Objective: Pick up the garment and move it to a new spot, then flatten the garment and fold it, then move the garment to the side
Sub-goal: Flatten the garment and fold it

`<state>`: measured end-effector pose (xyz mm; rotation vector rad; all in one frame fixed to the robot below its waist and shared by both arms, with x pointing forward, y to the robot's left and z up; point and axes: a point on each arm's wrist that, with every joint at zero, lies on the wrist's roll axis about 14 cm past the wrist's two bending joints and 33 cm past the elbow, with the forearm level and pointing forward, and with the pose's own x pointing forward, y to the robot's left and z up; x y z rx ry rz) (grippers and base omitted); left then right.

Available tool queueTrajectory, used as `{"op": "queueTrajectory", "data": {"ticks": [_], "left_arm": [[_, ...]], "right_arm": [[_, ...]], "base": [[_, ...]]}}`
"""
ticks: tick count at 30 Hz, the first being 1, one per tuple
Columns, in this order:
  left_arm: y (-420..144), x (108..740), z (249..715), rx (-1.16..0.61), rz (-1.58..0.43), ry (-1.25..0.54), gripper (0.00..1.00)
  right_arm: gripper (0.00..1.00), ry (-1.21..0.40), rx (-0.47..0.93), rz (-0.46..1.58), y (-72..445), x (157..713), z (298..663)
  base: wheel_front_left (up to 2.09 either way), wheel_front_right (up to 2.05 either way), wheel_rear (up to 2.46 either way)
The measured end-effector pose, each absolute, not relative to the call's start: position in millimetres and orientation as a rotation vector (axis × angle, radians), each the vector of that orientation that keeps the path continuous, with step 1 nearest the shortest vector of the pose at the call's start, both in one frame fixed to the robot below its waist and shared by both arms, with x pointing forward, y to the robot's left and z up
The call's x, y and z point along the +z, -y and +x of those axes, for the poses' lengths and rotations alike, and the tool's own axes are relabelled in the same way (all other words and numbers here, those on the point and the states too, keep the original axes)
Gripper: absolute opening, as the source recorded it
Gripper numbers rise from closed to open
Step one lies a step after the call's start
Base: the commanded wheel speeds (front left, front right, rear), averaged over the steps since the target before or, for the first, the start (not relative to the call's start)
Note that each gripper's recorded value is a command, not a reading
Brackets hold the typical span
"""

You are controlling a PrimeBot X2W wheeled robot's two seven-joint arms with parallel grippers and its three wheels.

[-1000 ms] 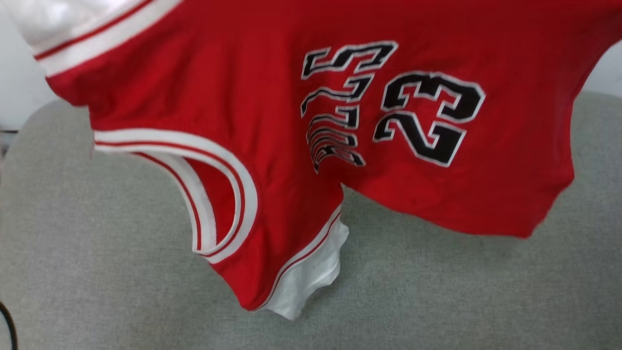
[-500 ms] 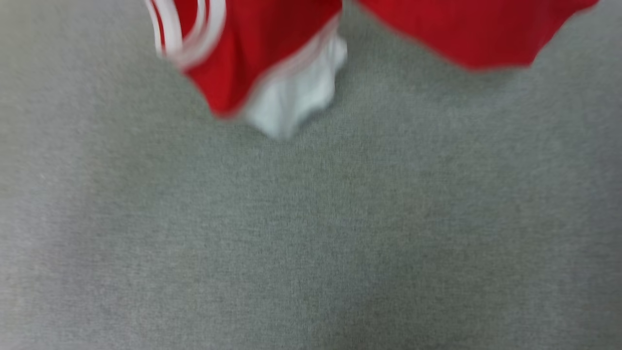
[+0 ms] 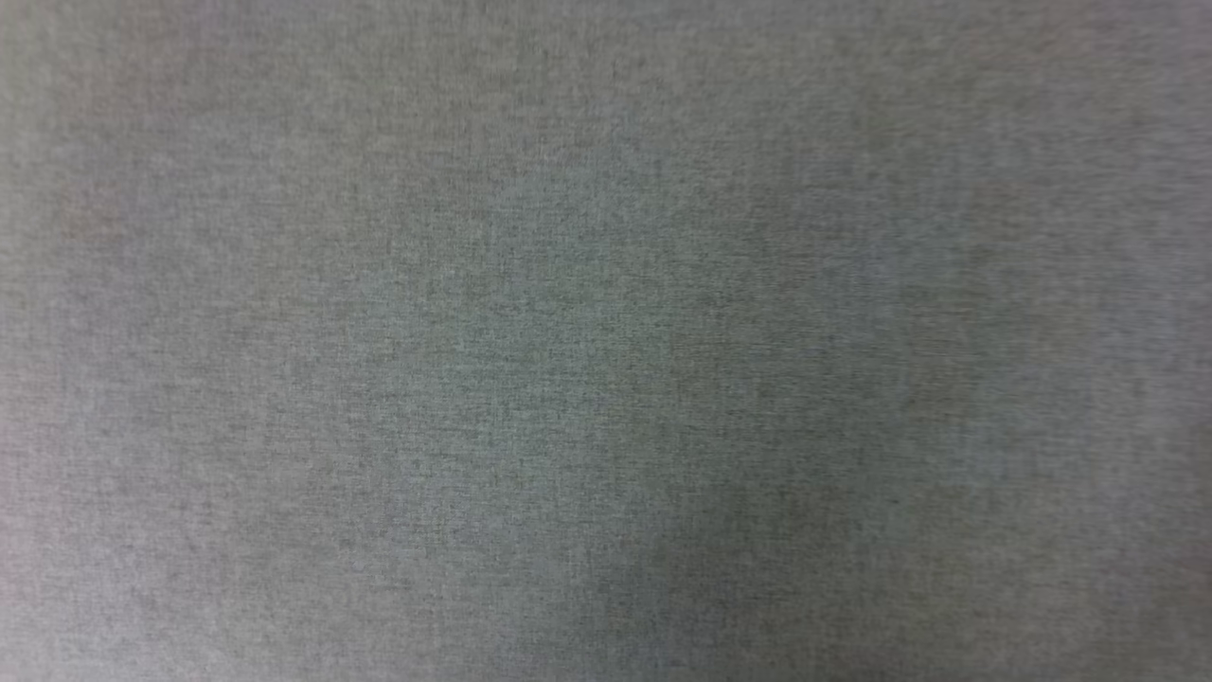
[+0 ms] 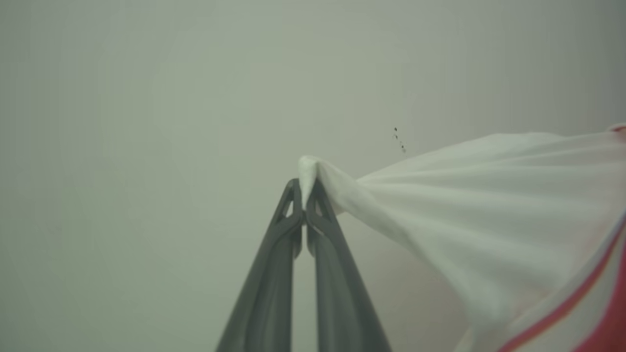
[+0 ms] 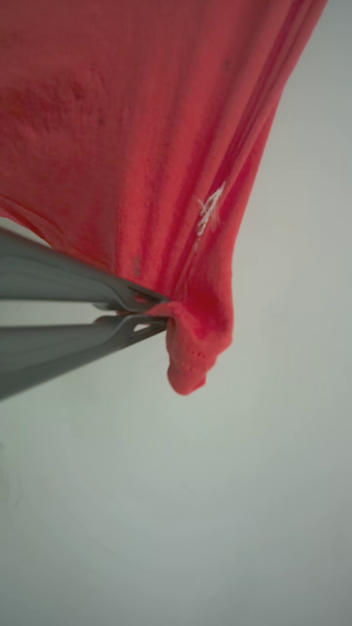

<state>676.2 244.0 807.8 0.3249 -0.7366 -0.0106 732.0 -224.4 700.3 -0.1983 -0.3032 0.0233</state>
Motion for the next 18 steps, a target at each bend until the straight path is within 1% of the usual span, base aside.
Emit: {"op": "queueTrajectory", "data": {"ticks": [4,8,10,13,18], "left_arm": [[-246,769,699,-0.007,0.298,0.673,0.0],[-242,732,710,-0.033,0.258,0.597,0.0],[-236,706,712,-0.056,0.239,0.541,0.0],[-223,683,705,-0.1,0.213,0.507,0.0],[-206,638,681,-0.156,0.156,0.427,0.0]], "right_arm": [[0.0,0.276,0.037,-0.204,213,657,752],[0.0,0.239,0.06,-0.214,204,620,759],[0.0,0.207,0.066,-0.218,204,597,759],[0.0,0.173,0.071,-0.228,204,572,753],[0.0,0.132,0.085,-0.241,208,543,734]], "base": [[0.0,0.0,0.0],[0.0,0.0,0.0],[0.0,0.0,0.0],[0.0,0.0,0.0],[0.0,0.0,0.0]]}}
